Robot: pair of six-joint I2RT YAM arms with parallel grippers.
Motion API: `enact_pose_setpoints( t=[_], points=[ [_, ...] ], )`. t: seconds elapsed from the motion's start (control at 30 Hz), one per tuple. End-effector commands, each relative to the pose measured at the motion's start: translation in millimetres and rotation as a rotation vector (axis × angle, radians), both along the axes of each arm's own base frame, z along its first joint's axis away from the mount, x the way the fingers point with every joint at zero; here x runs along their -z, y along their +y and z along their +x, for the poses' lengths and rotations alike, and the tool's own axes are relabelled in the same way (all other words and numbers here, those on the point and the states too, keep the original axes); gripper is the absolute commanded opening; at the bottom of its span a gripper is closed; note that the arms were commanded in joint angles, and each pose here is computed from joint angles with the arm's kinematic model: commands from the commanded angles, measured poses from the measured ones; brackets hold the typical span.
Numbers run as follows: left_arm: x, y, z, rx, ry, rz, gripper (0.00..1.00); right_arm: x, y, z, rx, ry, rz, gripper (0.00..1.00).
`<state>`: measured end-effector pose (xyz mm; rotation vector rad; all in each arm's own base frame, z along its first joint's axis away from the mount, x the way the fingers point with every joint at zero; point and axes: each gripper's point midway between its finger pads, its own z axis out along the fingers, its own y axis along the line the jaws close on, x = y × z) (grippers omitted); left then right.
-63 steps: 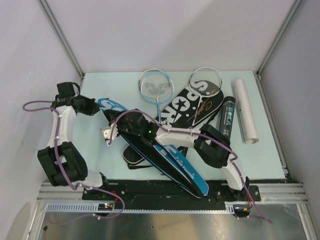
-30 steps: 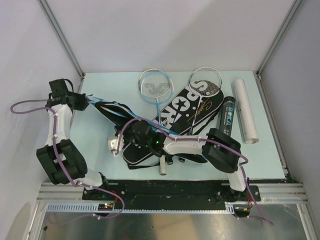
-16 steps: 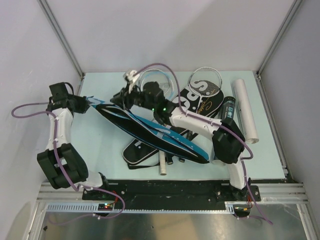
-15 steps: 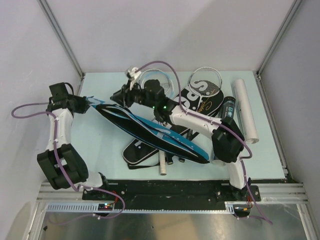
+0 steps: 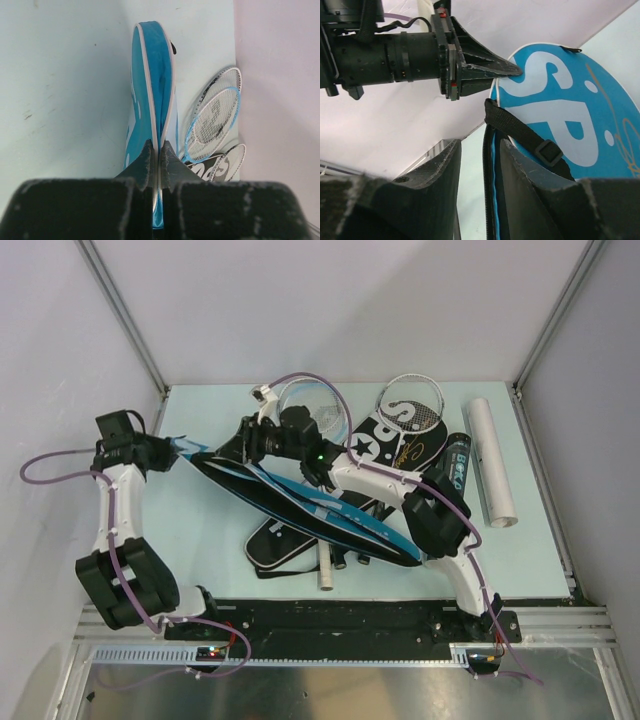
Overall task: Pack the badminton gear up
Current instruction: Zip the racket bag at the center of the board.
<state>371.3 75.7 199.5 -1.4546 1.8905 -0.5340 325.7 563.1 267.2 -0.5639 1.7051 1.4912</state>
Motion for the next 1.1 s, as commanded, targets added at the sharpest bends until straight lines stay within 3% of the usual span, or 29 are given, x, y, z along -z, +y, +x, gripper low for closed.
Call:
enact_pose_setpoints(
  t=[0.0,0.57,1.07],
  points=[
    [-25.9,5.4,-1.7,0.029,-0.089,0.063,0.0,-19.7,2.4,-8.7,-0.031,-0.019,0.057,0.43],
    [-30.1,14.6,-12.6,0.057,-0.102,0.158,0.0,9.0,10.6,-26.2,-0.052,0.026,0.078,0.46],
    [-27.5,-3.2,-16.1,0.037,-0.137,-0.012,0.0,37.5,32.1,-26.7,0.039,0.044,0.089,0.47]
  ],
)
